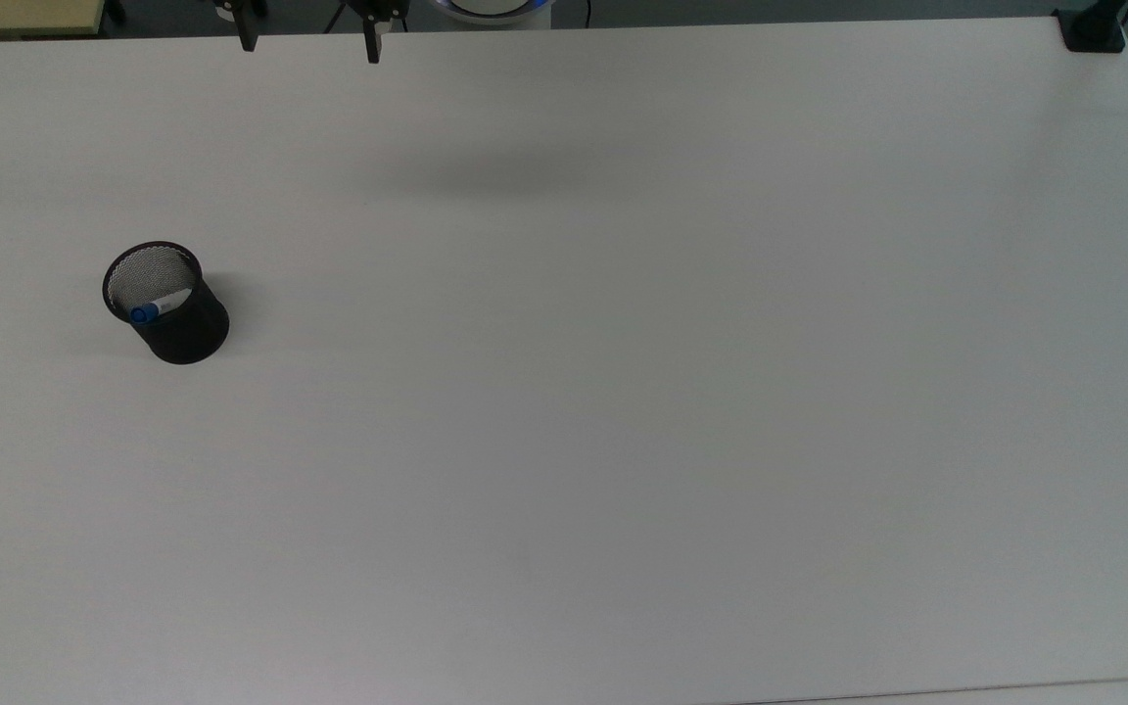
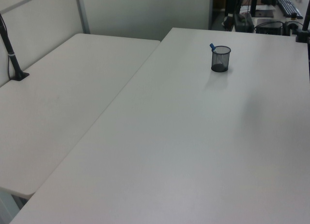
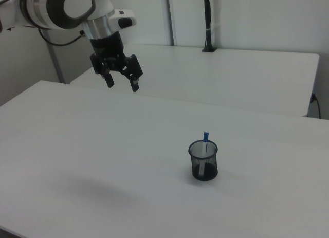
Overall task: Remove the marker
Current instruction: 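Move the open gripper toward the black mesh pen cup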
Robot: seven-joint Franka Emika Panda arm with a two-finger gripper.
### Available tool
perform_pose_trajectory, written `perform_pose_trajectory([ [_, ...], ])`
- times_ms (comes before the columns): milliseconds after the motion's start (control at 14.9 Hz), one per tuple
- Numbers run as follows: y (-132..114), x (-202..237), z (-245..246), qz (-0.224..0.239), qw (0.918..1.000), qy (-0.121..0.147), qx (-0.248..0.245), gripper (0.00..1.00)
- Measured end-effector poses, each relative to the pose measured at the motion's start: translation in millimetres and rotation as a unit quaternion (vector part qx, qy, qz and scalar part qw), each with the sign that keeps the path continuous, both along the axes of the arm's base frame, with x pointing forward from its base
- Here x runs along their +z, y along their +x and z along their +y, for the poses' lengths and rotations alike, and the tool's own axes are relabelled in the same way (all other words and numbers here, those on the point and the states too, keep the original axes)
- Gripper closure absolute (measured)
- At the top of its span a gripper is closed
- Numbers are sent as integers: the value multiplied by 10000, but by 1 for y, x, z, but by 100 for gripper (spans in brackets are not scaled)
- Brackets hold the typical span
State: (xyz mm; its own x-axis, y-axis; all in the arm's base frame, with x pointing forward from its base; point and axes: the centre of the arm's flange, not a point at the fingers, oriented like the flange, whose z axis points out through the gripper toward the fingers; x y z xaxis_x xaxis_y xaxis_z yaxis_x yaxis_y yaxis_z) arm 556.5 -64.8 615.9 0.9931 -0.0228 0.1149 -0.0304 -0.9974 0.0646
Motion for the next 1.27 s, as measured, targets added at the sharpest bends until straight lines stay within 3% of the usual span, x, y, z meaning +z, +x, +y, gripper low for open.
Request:
perform_pose_trajectory([
  [804, 0, 0, 0, 10, 10000, -1, 15, 0],
  [1273, -16, 3, -70, 149, 9922, -192, 1219, 0],
])
